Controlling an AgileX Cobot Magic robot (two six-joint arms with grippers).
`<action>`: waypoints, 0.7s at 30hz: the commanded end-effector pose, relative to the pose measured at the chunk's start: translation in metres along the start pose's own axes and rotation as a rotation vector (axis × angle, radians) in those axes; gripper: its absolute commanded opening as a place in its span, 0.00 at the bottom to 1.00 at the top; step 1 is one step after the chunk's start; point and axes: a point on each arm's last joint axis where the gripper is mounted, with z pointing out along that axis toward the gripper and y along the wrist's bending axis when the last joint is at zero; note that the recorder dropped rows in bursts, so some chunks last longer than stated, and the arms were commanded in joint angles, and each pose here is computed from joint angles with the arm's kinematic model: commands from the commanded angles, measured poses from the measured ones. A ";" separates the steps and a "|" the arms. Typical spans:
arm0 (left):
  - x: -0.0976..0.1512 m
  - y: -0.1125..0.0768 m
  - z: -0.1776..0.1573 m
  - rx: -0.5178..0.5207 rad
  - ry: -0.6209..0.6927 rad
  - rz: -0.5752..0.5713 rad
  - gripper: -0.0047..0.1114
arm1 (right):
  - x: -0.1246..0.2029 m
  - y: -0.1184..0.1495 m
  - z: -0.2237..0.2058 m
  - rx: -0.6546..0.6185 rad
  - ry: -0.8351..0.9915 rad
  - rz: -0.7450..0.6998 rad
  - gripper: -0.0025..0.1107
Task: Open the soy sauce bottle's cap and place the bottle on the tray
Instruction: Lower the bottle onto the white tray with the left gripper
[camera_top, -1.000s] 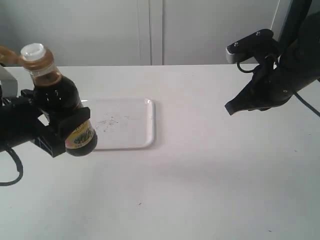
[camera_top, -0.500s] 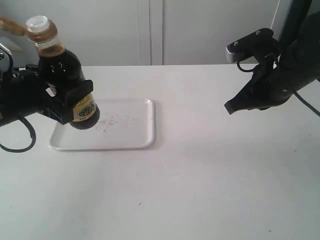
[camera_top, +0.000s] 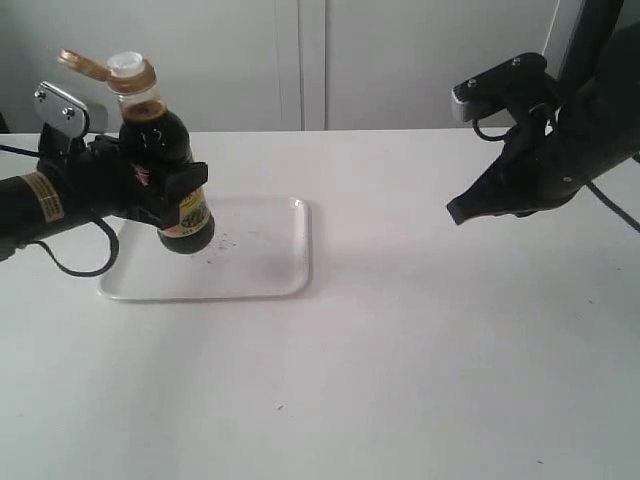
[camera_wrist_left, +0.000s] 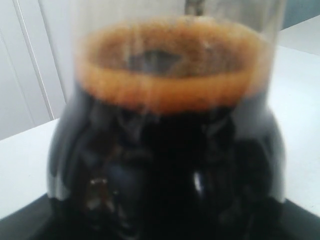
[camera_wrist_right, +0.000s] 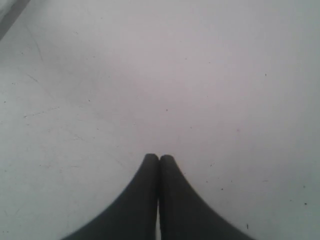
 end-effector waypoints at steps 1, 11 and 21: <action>-0.015 0.001 0.013 0.024 -0.113 -0.016 0.04 | -0.001 -0.002 0.000 0.006 -0.017 0.000 0.02; 0.003 0.002 0.041 0.025 -0.044 -0.018 0.04 | -0.003 -0.002 0.000 0.010 -0.032 0.000 0.02; 0.003 0.006 0.041 -0.013 -0.036 -0.017 0.04 | -0.003 -0.002 0.000 0.011 -0.037 0.000 0.02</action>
